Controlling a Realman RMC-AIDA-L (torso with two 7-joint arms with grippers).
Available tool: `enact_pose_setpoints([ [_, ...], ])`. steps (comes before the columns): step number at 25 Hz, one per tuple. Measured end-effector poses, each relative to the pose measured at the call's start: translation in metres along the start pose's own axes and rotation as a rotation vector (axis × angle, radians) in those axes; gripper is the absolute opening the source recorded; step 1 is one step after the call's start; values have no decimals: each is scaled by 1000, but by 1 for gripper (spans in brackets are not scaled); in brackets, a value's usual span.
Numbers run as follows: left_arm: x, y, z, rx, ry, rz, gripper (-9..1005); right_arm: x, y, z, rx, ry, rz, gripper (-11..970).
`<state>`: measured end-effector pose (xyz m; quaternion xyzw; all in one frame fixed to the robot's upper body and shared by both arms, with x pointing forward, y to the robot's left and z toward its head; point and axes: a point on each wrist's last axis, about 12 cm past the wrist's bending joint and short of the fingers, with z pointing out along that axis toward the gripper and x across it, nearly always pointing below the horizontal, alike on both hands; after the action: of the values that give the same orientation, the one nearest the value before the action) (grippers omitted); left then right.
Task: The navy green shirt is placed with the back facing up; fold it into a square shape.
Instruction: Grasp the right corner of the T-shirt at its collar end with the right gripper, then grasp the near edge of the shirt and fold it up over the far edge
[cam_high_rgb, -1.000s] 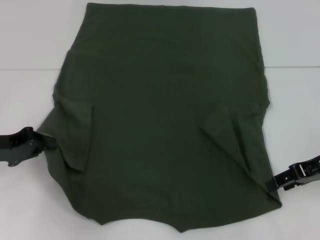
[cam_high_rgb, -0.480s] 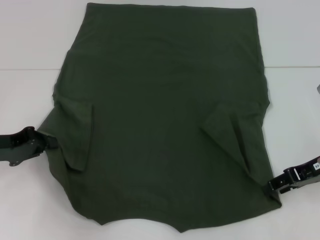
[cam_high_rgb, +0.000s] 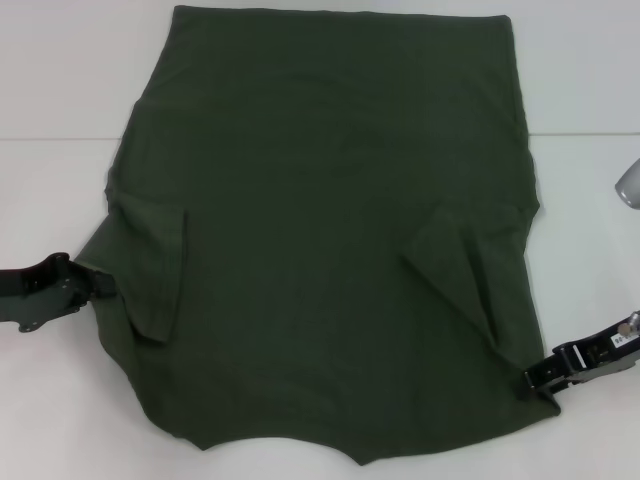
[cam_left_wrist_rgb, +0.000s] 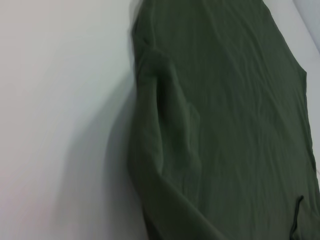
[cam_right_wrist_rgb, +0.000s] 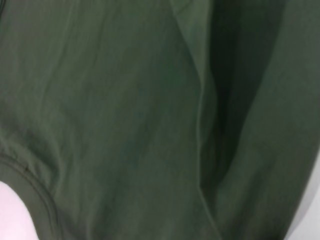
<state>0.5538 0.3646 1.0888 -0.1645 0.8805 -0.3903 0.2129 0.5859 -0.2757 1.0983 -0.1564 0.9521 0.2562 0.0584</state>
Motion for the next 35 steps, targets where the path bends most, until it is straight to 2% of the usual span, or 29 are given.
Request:
enact_pose_setpoints([
  [14,0,-1,1,5,0,0,32,-9,18,6,-80,-35,-26,484],
  [23,0,-2,2,7,0,1,32,-9,17,4,-81,-19,-27,479],
  [35,2,-4,0,18,34,27,31,-4,14,0,-90,-13,-16,121],
])
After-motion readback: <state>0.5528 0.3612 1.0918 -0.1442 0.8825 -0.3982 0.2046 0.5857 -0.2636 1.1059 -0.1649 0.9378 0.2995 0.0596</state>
